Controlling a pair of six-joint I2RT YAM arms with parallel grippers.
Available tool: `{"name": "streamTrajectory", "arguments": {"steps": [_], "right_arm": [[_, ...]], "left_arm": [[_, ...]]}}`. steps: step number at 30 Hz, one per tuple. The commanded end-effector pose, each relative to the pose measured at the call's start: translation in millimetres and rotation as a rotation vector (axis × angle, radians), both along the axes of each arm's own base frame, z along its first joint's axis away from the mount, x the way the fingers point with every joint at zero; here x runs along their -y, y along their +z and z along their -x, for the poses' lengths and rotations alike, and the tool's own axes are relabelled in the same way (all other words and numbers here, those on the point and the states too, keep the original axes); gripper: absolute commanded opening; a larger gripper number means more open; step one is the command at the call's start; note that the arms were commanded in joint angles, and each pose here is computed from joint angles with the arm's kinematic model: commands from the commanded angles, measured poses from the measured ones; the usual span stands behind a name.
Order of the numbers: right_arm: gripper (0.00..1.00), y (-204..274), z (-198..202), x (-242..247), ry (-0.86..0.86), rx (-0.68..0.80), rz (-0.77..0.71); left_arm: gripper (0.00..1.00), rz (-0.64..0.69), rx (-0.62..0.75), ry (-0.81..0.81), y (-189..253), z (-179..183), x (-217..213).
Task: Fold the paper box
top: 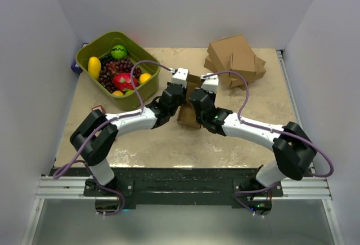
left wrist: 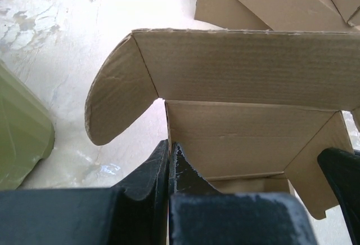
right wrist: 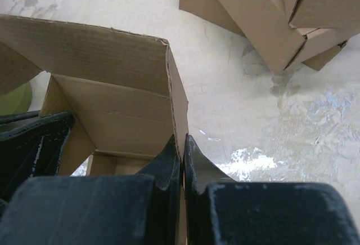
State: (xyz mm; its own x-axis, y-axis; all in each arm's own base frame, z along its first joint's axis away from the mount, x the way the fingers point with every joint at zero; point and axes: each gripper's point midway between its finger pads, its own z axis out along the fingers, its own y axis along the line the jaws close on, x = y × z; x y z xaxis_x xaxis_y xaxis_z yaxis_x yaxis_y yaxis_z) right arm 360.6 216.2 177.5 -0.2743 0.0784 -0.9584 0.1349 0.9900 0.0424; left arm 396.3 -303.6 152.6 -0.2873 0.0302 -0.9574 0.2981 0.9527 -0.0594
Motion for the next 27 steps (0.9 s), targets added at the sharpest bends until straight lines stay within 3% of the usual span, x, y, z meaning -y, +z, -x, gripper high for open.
{"name": "streamTrajectory", "arguments": {"steps": [1, 13, 27], "right_arm": [[0.00, 30.8, -7.0, -10.9, -0.022, 0.150, -0.162], [0.00, -1.1, 7.3, 10.3, -0.079, 0.147, -0.179], [0.00, -20.7, 21.0, 13.8, -0.126, 0.112, -0.161]], "left_arm": [[0.00, 0.070, 0.016, -0.069, 1.3, 3.7, 26.7], [0.00, 0.164, -0.076, -0.049, -36.4, 21.3, 21.9], [0.00, 0.178, -0.139, -0.017, -72.0, 45.0, 8.8]]}}
